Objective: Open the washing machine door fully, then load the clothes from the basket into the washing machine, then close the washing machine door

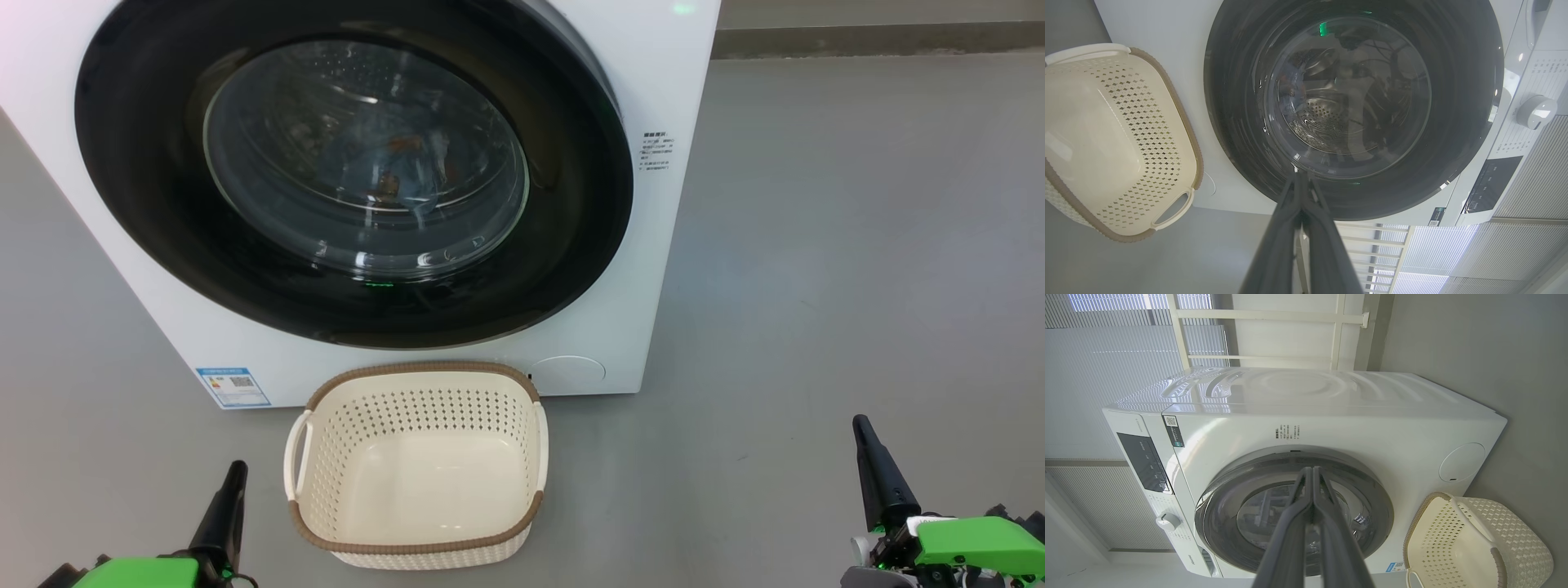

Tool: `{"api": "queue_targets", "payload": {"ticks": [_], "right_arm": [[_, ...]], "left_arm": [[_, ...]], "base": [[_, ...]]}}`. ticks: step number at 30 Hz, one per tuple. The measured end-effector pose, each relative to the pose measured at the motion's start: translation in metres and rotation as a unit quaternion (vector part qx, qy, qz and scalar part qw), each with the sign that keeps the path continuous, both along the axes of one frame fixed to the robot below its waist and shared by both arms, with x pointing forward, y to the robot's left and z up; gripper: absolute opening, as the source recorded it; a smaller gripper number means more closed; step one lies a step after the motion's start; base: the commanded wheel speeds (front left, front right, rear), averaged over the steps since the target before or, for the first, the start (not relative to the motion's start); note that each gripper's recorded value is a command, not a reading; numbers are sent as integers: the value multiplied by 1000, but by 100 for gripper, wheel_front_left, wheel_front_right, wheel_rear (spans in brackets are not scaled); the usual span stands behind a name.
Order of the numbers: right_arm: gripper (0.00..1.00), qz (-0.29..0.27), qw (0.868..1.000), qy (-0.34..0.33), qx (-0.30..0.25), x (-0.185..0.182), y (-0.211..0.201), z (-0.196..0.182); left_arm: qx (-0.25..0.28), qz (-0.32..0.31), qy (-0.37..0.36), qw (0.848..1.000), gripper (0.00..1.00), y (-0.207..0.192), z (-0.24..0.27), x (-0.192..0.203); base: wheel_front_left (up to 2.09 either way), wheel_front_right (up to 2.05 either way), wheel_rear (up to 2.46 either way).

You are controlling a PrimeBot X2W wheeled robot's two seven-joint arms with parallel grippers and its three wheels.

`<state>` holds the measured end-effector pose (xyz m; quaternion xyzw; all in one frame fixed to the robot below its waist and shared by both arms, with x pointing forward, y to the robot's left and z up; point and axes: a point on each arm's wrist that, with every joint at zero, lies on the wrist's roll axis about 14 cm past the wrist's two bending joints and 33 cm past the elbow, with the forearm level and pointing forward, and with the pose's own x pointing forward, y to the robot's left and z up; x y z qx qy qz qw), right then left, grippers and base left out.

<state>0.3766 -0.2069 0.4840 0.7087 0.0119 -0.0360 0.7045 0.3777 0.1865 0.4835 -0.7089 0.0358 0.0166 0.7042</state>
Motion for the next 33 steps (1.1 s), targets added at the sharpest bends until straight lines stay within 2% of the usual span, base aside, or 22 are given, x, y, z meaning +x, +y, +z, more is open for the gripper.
{"api": "queue_targets", "payload": {"ticks": [33], "right_arm": [[0, 0, 1000, 0, 0, 0, 0, 0]], "left_arm": [[0, -1, 0, 1000, 0, 0, 0, 0]], "base": [[0, 0, 0]]}}
